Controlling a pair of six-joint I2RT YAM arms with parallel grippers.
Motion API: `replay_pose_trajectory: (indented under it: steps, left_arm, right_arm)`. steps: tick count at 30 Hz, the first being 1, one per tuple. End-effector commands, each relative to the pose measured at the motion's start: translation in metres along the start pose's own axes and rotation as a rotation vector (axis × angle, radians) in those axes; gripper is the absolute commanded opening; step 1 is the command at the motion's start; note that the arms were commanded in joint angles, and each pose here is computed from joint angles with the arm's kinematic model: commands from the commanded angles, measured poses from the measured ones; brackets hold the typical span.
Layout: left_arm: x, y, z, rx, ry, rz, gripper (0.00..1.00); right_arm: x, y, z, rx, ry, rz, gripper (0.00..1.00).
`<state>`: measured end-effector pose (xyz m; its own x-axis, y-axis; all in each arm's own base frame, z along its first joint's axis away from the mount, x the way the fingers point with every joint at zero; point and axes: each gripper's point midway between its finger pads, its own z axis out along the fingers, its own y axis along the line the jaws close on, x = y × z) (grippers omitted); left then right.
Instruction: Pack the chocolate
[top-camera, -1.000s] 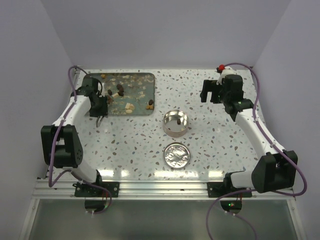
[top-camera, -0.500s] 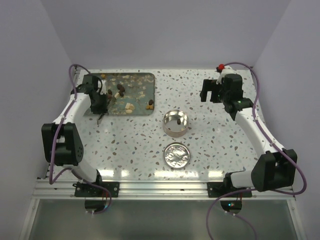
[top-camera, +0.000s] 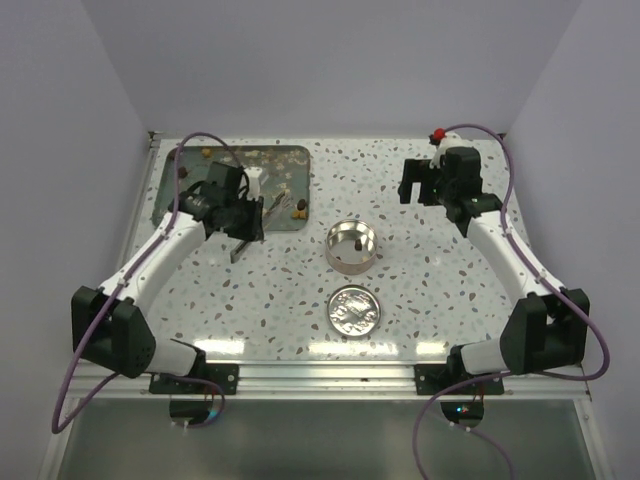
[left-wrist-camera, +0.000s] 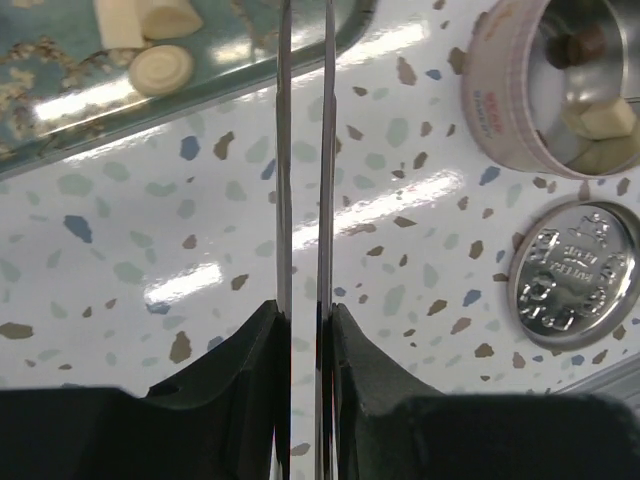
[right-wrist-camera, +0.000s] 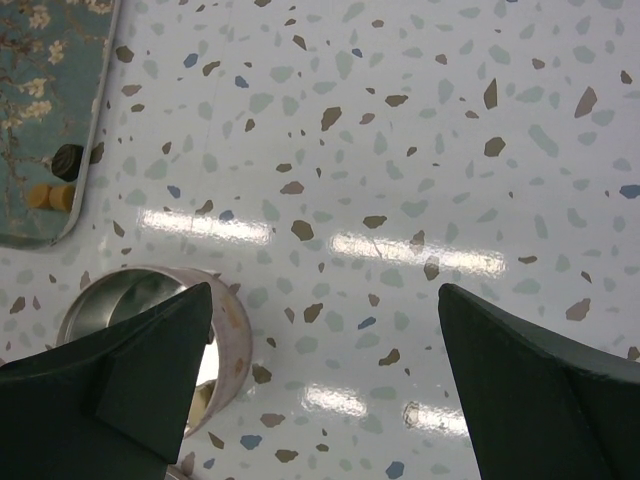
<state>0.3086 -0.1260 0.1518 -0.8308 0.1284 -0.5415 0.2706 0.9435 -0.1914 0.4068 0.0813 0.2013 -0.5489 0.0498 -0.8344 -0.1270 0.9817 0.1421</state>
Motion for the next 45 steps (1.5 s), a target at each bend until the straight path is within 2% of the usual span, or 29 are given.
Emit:
replay_pose_trajectory:
  steps: [1, 6, 10, 15, 20, 33, 36, 40, 45]
  left_arm:
    - [-0.022, -0.051, -0.013, 0.107, -0.092, 0.01, 0.24]
    - [-0.027, -0.119, -0.017, 0.207, -0.098, 0.117, 0.24]
    - [-0.027, -0.152, -0.019, 0.255, -0.087, 0.165, 0.24]
    - [-0.022, -0.161, -0.013, 0.254, -0.06, 0.192, 0.27]
    - [-0.019, -0.161, -0.014, 0.249, -0.05, 0.201, 0.37]
    - [-0.019, -0.163, -0.015, 0.25, -0.052, 0.199, 0.4]
    - [-0.021, -0.156, -0.017, 0.212, -0.063, 0.201, 0.4]
    - [-0.025, -0.112, -0.018, 0.085, -0.062, 0.134, 0.4]
    - [-0.039, -0.009, -0.019, -0.094, -0.105, -0.06, 0.4]
  right_arm:
    - [-0.032, 0.01, -0.005, -0.031, -0.08, 0.006, 0.98]
    - [-0.031, 0.009, -0.008, -0.03, -0.081, 0.006, 0.98]
    - [-0.03, 0.007, -0.011, -0.018, -0.085, 0.006, 0.98]
    - [-0.027, 0.005, -0.013, -0.009, -0.083, 0.001, 0.98]
    - [-0.026, 0.003, -0.013, -0.003, -0.082, -0.001, 0.98]
    - [-0.021, 0.004, -0.013, -0.01, -0.075, 0.002, 0.98]
    - [-0.022, 0.004, -0.013, -0.01, -0.078, 0.002, 0.98]
    - [-0.023, 0.005, -0.013, -0.013, -0.076, 0.0, 0.99]
    - [-0.023, 0.006, -0.013, -0.018, -0.076, -0.001, 0.98]
